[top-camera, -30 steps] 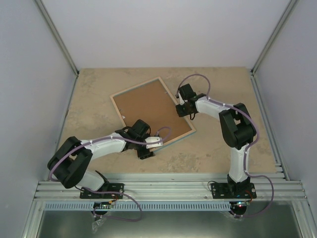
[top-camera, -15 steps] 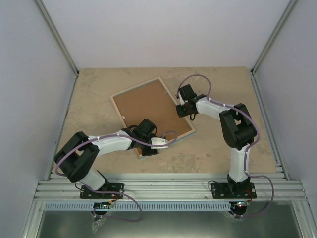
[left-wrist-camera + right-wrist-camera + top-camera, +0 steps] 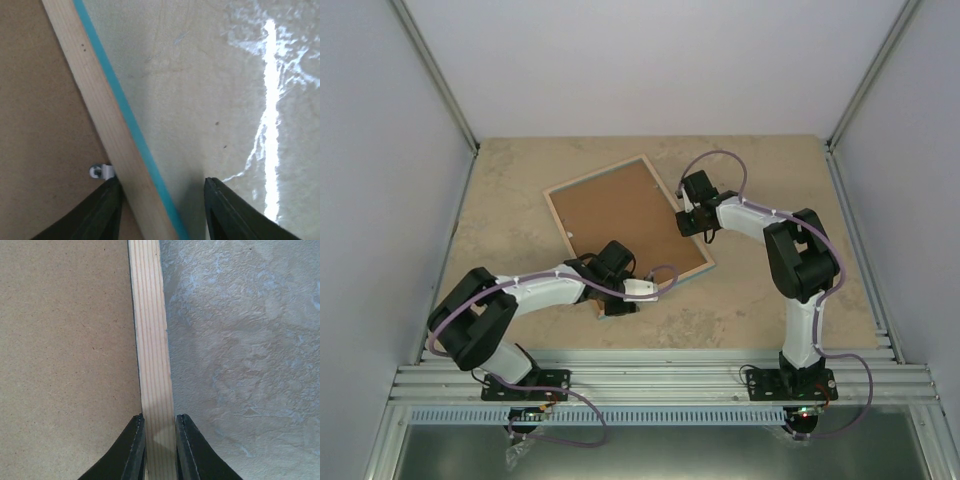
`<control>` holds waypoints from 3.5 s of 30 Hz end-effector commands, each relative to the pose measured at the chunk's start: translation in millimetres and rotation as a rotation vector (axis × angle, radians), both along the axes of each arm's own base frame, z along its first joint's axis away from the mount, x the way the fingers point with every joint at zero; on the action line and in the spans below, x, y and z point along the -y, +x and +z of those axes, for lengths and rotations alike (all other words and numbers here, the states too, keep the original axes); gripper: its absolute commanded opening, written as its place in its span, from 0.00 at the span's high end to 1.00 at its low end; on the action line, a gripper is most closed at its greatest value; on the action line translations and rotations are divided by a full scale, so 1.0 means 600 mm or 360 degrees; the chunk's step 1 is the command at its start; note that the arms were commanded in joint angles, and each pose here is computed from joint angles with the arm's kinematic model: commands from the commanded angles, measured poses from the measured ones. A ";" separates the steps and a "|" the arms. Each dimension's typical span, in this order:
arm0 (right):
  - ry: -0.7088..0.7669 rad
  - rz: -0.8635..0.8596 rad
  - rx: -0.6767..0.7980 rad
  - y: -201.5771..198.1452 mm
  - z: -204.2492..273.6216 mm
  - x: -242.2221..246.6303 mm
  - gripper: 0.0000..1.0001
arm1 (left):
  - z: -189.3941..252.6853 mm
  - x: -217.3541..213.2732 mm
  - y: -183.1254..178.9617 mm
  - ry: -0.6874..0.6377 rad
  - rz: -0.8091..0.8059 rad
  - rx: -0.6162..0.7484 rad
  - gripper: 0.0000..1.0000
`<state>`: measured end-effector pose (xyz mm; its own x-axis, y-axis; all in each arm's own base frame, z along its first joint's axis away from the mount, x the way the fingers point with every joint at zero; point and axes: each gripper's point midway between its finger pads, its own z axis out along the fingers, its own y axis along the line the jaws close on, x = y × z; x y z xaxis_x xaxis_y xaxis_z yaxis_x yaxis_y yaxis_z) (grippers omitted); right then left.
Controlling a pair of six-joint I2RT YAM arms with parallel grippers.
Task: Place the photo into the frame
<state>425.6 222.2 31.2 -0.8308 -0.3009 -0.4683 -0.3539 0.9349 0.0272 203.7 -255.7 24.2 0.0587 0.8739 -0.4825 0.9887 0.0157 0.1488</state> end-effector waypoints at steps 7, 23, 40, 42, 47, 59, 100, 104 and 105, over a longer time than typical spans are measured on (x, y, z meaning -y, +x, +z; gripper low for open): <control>-0.0024 -0.0069 -0.0097 -0.028 -0.025 0.025 1.00 | 0.076 -0.012 0.014 -0.0187 0.0245 0.0008 0.29; 0.0170 0.0083 -0.0074 -0.028 0.026 0.001 0.56 | 0.078 -0.028 0.027 -0.0120 0.0328 0.0017 0.24; 0.0702 0.0233 -0.0090 -0.004 0.098 0.067 0.30 | 0.035 0.110 0.051 -0.0099 0.0101 0.0031 0.35; 0.0779 0.0257 -0.0106 -0.005 0.103 0.072 0.28 | 0.022 0.110 0.052 -0.0058 0.0101 0.0001 0.41; 0.0918 0.0298 -0.0165 -0.024 0.104 0.064 0.22 | 0.024 0.111 0.046 -0.0046 0.0105 -0.0046 0.66; 0.1163 0.0149 -0.0481 -0.051 0.048 0.046 0.18 | 0.111 0.101 0.013 -0.0222 0.0102 -0.0058 1.00; 0.2050 -0.0092 -0.1039 -0.051 0.076 0.011 0.75 | 0.178 0.072 -0.016 -0.0362 -0.0067 0.0169 1.00; 0.2051 -0.0071 -0.1037 -0.049 0.087 0.003 0.89 | 0.181 0.066 -0.012 -0.0346 -0.0061 0.0214 0.96; 0.2050 -0.0066 -0.1023 -0.045 0.092 0.003 0.94 | 0.183 0.065 -0.008 -0.0345 -0.0037 0.0225 0.93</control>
<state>396.4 212.5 72.0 -0.9921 0.0848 0.0921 0.1048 0.1594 0.9816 192.6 -284.4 107.9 0.0665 0.8010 -0.5949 0.9802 0.0589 0.1888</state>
